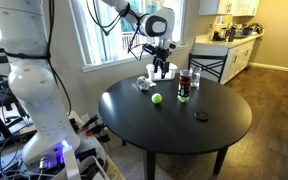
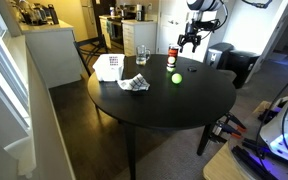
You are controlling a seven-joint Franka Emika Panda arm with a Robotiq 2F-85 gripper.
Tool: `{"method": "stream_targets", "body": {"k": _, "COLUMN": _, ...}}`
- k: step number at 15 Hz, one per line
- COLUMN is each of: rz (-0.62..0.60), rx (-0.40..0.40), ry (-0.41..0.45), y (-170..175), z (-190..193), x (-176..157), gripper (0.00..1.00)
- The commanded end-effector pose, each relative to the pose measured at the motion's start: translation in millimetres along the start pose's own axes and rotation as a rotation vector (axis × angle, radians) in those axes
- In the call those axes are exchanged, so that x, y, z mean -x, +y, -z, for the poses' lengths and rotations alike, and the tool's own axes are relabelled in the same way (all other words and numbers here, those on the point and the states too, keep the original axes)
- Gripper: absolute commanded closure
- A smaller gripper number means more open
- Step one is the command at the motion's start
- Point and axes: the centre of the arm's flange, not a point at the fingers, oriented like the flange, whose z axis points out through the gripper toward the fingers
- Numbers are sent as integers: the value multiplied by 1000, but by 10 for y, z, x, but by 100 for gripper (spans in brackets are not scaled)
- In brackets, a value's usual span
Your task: Put the tennis ball in the black container.
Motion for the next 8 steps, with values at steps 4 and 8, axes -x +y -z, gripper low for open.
{"method": "stream_targets", "body": {"k": 4, "rz": 80, "rx": -40, "ry": 48, "y": -325, "z": -178, "x": -252, "gripper": 0}}
{"method": "stream_targets", "body": {"k": 8, "rz": 113, "rx": -103, "ry": -6, "y": -485, "z": -264, "x": -272, "gripper": 0}}
